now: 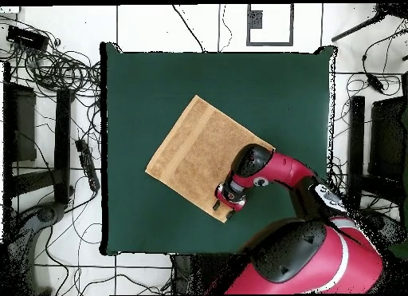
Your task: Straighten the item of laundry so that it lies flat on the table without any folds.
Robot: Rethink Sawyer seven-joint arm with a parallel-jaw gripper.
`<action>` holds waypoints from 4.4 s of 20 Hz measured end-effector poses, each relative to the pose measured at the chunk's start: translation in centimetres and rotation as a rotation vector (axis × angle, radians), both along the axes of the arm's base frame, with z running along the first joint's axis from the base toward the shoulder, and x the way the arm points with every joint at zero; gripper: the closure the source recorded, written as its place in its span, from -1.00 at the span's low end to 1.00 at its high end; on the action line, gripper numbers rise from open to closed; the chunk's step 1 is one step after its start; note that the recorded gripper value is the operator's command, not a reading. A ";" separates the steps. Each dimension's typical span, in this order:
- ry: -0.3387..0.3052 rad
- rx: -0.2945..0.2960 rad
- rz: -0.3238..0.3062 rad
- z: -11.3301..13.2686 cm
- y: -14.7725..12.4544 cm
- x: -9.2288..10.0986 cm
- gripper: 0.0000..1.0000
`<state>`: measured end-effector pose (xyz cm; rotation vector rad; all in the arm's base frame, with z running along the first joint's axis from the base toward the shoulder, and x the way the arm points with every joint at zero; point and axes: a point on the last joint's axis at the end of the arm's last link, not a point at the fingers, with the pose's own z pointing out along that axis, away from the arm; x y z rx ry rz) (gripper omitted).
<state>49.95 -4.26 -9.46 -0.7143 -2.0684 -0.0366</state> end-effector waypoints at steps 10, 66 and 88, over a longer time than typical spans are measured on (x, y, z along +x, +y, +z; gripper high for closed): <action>0.041 0.012 -0.006 -0.5 -0.2 0.3 -1.00; 0.071 -0.127 0.136 0.1 0.9 0.5 -1.00; -0.061 -0.328 0.203 4.1 -11.7 -2.0 -1.00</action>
